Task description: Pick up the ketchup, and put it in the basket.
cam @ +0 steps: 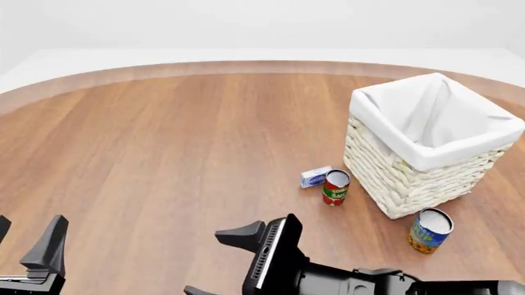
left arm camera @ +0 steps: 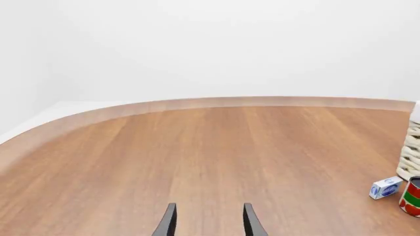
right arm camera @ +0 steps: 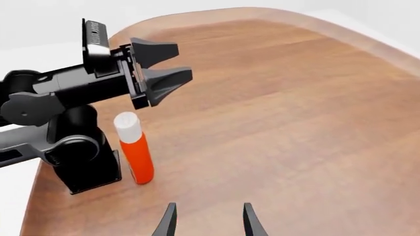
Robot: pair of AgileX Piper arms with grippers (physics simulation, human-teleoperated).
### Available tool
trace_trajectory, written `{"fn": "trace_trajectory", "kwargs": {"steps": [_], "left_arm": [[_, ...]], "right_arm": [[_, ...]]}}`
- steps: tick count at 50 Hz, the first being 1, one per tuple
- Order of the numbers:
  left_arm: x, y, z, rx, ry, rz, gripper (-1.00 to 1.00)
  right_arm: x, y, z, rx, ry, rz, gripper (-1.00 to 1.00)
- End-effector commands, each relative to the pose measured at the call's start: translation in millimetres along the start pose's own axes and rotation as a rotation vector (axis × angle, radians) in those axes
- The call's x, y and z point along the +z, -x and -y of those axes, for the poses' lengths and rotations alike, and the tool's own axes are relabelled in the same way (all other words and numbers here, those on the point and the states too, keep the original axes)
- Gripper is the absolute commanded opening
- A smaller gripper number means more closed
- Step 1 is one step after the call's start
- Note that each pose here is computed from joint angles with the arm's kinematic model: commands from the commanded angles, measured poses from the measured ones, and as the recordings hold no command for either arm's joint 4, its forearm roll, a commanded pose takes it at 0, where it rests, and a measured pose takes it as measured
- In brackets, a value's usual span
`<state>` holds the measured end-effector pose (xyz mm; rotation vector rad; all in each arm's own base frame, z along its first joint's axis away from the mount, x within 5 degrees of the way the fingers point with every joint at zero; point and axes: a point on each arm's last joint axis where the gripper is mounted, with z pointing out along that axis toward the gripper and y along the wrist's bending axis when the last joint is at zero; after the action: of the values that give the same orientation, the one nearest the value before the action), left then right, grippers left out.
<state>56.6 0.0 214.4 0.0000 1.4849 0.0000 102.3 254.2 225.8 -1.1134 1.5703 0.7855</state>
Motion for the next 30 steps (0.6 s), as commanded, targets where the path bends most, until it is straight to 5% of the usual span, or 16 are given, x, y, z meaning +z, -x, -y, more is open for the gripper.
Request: {"fn": "trace_trajectory", "kwargs": {"steps": [1, 30], "left_arm": [[0, 0.0, 0.0, 0.0, 0.0, 0.0, 1.0], [0, 0.0, 0.0, 0.0, 0.0, 0.0, 1.0]], "right_arm": [[10, 3, -13, -0.004, 0.043, -0.006, 1.0], [41, 4, -39, -0.031, 0.119, -0.054, 1.0]]}}
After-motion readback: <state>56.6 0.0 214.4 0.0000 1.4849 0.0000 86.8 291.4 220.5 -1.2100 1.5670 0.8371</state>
